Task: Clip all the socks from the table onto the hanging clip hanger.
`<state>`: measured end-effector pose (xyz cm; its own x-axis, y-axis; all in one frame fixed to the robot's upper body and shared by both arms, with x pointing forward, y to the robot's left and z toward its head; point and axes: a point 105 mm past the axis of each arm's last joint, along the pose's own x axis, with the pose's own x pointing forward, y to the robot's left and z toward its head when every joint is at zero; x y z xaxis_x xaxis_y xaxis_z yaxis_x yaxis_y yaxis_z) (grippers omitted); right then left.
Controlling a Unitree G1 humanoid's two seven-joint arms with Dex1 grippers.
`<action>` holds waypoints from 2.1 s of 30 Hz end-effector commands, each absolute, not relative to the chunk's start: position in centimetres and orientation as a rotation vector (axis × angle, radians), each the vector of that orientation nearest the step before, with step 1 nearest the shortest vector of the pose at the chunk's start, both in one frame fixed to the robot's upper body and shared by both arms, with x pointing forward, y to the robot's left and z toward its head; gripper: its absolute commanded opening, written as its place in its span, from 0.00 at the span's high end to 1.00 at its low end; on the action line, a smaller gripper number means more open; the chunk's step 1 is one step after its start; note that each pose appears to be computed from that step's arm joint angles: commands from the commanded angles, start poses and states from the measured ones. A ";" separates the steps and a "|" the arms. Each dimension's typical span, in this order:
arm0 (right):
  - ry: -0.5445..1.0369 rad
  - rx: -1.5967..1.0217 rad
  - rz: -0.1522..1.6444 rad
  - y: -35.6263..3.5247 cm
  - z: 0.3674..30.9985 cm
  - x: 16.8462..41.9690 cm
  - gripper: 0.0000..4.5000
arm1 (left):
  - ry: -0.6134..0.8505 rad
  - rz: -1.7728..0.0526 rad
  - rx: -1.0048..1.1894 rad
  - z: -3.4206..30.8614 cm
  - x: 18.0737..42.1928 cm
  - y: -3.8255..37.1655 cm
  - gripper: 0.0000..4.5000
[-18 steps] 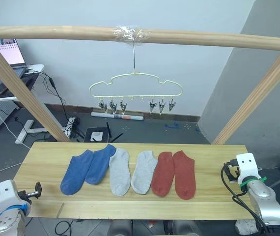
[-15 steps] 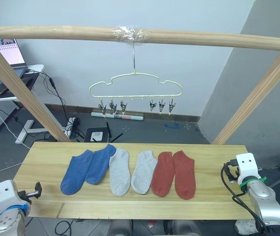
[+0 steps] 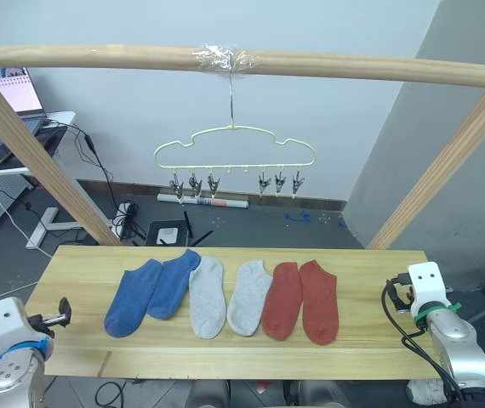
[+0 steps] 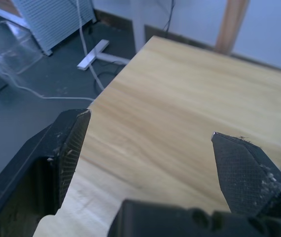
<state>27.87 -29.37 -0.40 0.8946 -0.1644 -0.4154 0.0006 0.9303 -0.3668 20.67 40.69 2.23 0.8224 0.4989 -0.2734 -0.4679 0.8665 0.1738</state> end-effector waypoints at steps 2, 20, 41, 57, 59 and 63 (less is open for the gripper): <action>0.402 -0.372 -0.087 -28.4 0.7 28.2 0.01 | 0.258 0.483 0.111 4.1 20.8 40.6 0.01; 0.310 -0.365 -0.005 -24.5 0.5 28.5 0.01 | 0.183 0.275 0.110 6.6 18.8 37.7 0.10; -0.001 -0.217 0.727 -13.4 12.4 31.8 0.01 | -0.061 -0.061 0.080 14.5 28.1 27.0 0.41; -0.173 -0.096 1.173 -4.6 19.7 28.1 0.01 | -0.198 -0.212 0.062 18.2 32.4 23.0 0.41; -0.180 -0.094 1.182 -4.4 19.9 28.1 0.01 | -0.201 -0.213 0.061 18.3 32.7 23.0 0.41; -0.200 -0.085 1.210 -3.7 20.7 27.9 0.01 | -0.210 -0.216 0.070 18.3 33.3 23.1 0.41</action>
<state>28.59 -4.16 19.30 0.3740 0.9250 0.0666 -0.9139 0.3798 -0.1433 33.35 23.16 17.33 0.9643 -0.2123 0.1582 0.2046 0.9768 0.0634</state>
